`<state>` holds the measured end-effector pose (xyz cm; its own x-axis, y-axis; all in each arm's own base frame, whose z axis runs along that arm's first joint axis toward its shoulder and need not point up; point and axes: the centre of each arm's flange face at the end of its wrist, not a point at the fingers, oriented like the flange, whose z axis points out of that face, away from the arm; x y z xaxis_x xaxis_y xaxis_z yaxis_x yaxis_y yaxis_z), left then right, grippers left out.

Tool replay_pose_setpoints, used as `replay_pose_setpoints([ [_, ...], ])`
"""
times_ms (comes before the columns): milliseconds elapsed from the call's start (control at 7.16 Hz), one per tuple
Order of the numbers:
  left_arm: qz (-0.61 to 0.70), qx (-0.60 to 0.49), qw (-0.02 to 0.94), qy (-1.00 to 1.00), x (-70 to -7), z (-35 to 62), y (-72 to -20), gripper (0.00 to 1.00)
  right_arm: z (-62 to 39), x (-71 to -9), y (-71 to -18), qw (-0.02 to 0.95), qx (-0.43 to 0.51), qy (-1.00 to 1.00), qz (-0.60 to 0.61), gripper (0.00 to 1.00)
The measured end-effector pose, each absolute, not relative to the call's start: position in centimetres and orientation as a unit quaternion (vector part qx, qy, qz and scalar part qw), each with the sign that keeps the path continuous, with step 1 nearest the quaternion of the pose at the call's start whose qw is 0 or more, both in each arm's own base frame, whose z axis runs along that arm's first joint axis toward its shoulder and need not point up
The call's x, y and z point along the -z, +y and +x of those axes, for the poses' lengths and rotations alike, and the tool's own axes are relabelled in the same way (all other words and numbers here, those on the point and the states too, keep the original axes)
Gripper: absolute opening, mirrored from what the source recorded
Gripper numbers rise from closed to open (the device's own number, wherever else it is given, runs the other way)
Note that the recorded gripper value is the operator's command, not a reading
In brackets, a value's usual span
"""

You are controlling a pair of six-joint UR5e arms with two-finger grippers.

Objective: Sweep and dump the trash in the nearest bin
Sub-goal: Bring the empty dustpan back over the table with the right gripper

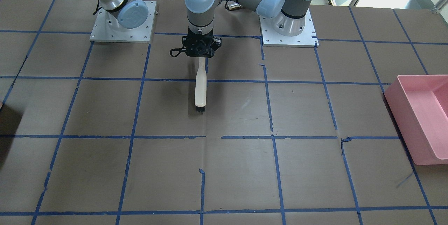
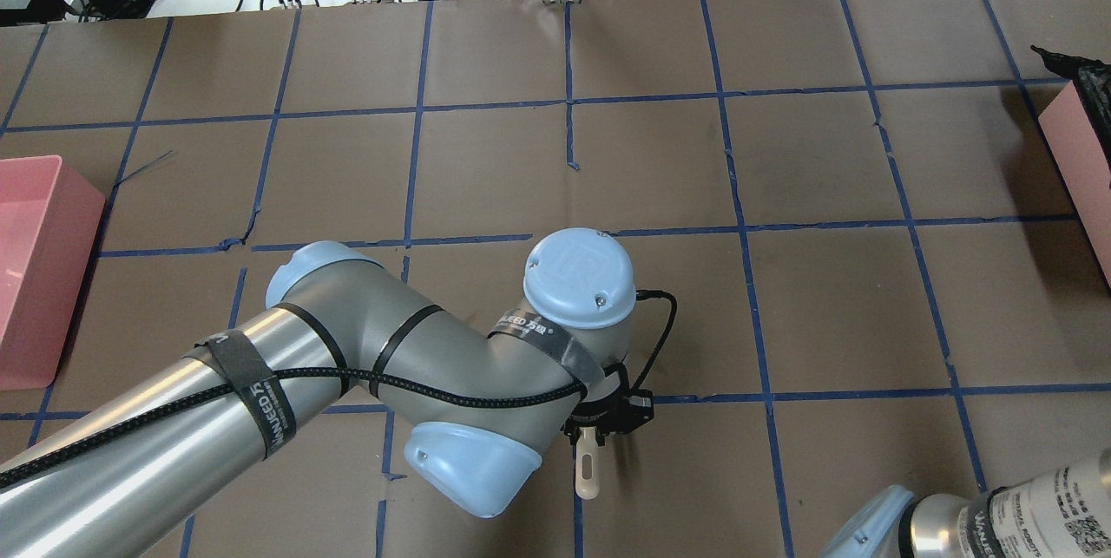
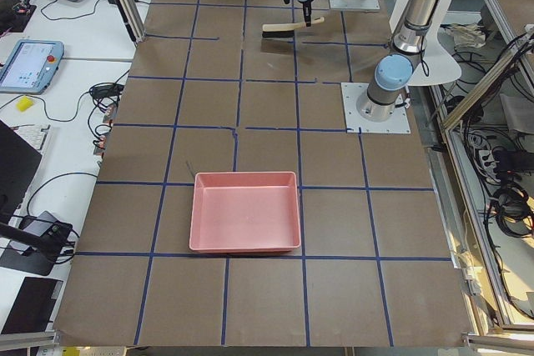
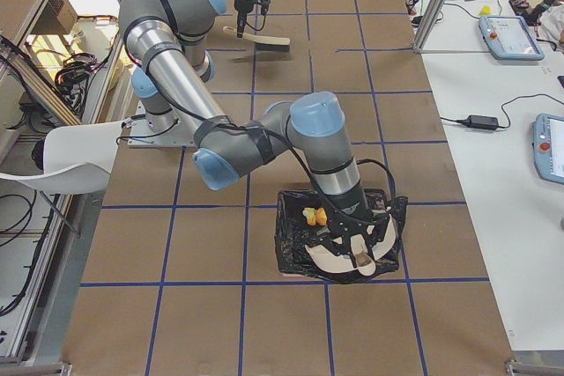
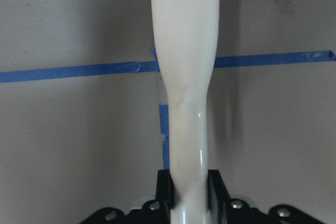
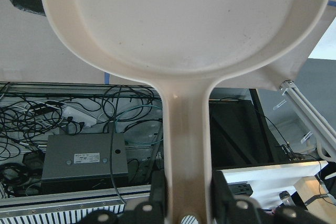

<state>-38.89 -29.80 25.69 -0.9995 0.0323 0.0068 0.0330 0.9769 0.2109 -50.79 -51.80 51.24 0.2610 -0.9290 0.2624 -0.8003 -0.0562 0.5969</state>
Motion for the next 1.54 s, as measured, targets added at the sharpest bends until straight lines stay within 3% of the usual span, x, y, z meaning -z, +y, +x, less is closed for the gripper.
replay_pose_setpoints([
  [419, -0.016, 0.108, -0.001, -0.994, -25.5, -38.5, -29.9, 0.02, -46.0, -56.6, -50.7, 0.329, -0.002, -0.605, 0.725, 0.0],
  [838, -0.011, 0.111, -0.002, -0.994, -25.3, -37.6, -30.2, 0.01, -41.6, -56.9, -50.1, 0.229, -0.141, -0.708, 0.653, 0.0],
  [1537, -0.007, 0.115, -0.005, -0.993, -24.8, -37.0, -30.0, 0.02, -28.4, -53.5, -48.3, 0.094, -0.184, -0.848, 0.488, 0.0],
])
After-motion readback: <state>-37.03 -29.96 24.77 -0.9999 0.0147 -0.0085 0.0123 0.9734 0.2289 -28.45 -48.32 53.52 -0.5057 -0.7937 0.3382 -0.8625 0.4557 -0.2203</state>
